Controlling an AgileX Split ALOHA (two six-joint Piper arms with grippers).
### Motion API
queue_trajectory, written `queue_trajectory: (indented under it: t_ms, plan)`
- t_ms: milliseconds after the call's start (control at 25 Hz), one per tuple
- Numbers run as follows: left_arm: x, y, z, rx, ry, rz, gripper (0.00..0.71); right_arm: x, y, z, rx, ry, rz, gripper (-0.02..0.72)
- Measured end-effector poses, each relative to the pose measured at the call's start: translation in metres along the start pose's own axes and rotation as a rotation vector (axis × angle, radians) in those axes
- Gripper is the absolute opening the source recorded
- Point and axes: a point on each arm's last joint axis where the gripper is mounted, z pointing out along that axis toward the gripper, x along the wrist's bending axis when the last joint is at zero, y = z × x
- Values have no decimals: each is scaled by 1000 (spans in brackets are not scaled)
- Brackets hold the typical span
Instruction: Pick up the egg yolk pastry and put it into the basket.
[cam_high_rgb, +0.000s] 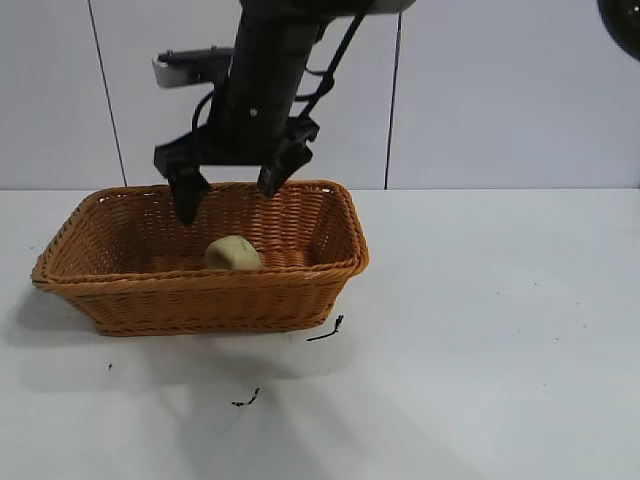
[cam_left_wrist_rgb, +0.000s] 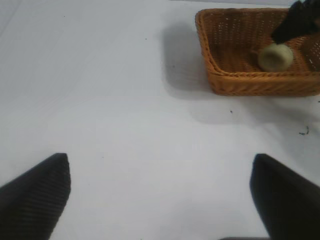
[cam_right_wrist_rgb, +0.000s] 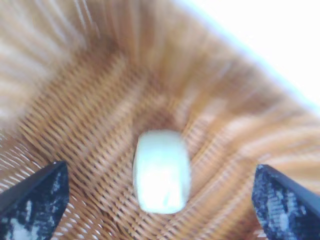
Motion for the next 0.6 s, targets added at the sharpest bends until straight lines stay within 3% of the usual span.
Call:
queue_trajectory:
  t_ms: [200,600]
  plan:
    - [0,0,0,0,0,0,696,-39,21,-38,-90,-45,55,694]
    - [0,0,0,0,0,0,696,-188,-16,-70,-19,-207,297,694]
